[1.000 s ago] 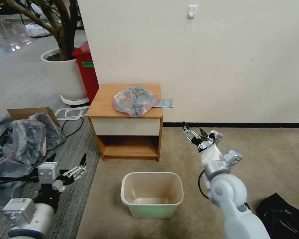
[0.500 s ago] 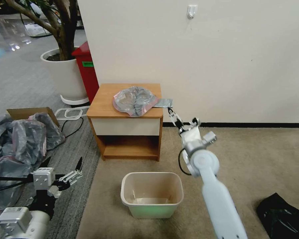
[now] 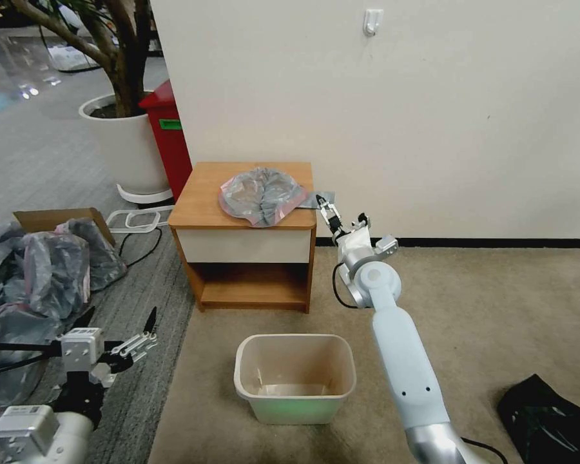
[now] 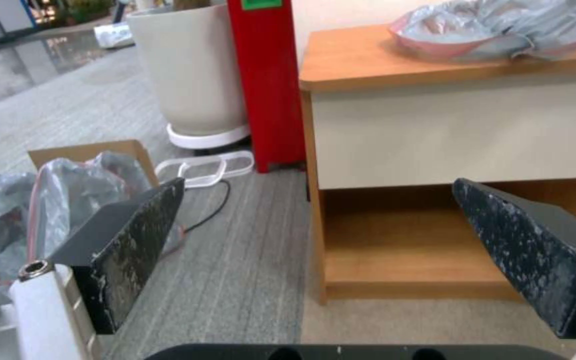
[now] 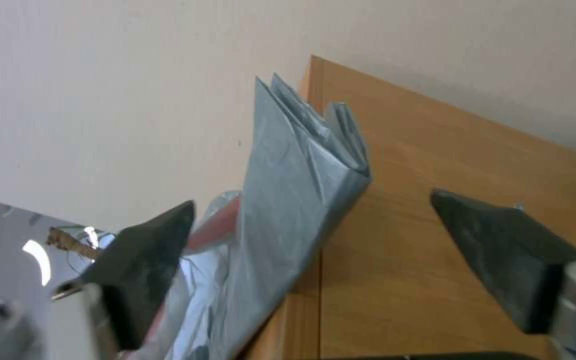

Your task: Pick up the garbage bag from the table and place it over the trash can.

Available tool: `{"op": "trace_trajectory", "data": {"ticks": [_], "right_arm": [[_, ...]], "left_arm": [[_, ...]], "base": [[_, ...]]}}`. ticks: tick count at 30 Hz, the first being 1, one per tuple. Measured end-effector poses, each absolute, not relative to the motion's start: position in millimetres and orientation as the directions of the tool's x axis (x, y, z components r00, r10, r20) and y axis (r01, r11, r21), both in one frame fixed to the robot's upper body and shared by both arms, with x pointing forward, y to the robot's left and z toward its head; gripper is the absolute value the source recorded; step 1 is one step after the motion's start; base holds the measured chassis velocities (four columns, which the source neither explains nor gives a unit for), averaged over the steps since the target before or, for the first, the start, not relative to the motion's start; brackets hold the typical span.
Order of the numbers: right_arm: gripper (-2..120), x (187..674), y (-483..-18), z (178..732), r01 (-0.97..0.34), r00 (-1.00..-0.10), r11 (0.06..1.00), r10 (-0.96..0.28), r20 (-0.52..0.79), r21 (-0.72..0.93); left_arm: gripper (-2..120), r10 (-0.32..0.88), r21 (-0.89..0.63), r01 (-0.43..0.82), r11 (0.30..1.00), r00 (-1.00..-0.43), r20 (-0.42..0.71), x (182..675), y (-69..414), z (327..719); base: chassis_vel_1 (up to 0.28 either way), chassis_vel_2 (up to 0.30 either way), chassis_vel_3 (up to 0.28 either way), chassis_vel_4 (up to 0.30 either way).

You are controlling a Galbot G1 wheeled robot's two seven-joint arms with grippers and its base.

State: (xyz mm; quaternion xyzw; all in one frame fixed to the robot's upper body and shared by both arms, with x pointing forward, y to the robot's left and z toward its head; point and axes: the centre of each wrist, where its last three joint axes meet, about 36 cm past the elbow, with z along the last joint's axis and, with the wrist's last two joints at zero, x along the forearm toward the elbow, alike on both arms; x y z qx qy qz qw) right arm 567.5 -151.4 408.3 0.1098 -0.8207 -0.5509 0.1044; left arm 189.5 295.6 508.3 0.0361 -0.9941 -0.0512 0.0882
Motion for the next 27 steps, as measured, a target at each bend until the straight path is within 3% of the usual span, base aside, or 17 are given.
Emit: {"op": "trace_trajectory", "data": {"ticks": [4,15,27], "right_arm": [[82,568.8,-151.6,407.8,-0.069,-0.955,0.365,-0.294,0.044,0.928],[37,574.1,-155.1,408.7,-0.072,-0.961,0.371,-0.276,0.036,0.926],[0,566.0,-155.1,415.1,-0.087,-0.964,0.368,-0.265,0.014,0.926]], "left_arm": [[100,-0.081,0.107,-0.063,0.992,-0.982,0.172,189.4,295.4,508.2],[100,-0.088,0.106,-0.071,0.992,-0.981,0.172,188.4,294.6,507.4],[100,-0.087,0.113,-0.068,0.991,-0.981,0.175,187.7,294.0,506.8]], "base": [[0.0,0.0,0.0,0.0],[0.0,0.0,0.0,0.0],[0.0,0.0,0.0,0.0]]}}
